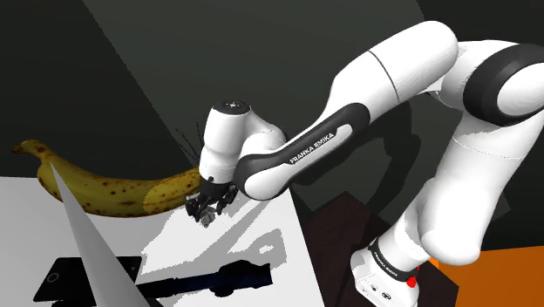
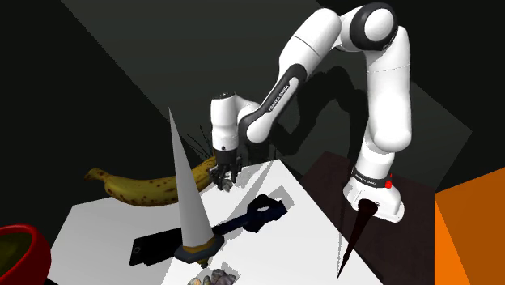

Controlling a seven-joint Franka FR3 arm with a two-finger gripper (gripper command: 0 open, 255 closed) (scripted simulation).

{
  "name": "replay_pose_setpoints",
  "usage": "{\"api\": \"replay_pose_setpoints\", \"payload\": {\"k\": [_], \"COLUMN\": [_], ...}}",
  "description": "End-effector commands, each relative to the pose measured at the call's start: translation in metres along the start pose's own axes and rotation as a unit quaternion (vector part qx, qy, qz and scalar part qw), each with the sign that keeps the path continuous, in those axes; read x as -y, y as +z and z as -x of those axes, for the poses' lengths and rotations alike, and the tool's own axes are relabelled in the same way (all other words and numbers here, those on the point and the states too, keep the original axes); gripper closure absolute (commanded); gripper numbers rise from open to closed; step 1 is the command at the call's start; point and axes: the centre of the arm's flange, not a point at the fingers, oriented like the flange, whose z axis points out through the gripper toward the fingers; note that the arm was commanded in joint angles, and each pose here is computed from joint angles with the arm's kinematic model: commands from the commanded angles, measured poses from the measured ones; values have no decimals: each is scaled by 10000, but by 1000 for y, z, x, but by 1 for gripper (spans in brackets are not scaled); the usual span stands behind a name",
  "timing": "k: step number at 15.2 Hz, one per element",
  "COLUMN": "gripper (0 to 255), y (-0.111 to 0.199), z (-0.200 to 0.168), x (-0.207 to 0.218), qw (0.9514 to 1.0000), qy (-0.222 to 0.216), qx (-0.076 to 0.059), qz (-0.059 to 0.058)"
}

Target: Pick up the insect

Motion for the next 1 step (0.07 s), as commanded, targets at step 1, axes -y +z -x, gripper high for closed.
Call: {"api": "replay_pose_setpoints", "payload": {"k": [1], "gripper": [255], "y": [-3], "z": [1], "x": [1], "qw": [10000], "qy": [0], "qx": [2], "qz": [1]}}
